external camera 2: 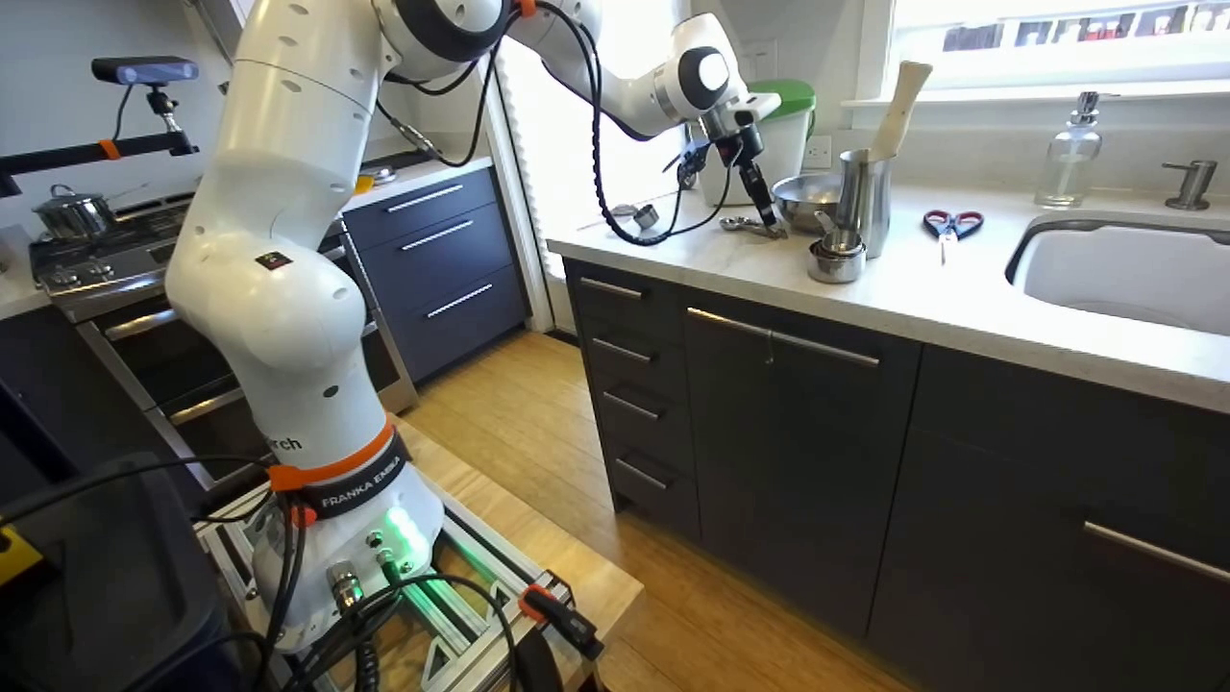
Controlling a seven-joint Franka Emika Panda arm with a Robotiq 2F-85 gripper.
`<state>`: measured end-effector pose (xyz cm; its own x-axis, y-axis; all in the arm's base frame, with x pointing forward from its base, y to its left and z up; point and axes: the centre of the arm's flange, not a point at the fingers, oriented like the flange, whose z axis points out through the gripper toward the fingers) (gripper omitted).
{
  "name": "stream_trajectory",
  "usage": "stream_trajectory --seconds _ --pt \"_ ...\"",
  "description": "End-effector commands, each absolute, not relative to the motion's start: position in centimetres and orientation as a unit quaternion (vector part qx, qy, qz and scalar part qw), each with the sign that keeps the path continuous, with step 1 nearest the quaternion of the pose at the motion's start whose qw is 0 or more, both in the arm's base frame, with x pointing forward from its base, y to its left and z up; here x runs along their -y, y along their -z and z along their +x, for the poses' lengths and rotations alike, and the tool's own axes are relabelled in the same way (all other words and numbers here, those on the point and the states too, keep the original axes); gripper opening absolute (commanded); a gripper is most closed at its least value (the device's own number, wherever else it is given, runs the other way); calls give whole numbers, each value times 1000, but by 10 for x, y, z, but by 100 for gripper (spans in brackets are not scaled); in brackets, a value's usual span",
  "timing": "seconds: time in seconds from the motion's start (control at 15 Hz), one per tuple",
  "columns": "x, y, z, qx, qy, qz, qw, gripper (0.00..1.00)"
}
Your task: Pick up the ring cutlery set and place it inside the metallic bowl
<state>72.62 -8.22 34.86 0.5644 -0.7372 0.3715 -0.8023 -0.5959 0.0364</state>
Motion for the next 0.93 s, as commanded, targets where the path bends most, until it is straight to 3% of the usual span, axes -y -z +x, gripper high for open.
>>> stream_trajectory --seconds 0.0,0.47,0.53,0.6,0.67,0.87 --pt "82 -340 736 437 -173 876 110 41" --pt "84 -336 740 436 -173 876 112 30" --pt "84 -335 741 436 -173 876 112 27" --pt "84 -335 741 436 -173 876 112 11" --pt "83 -335 741 436 -172 876 112 5" --pt "82 -337 740 439 -169 875 114 0"
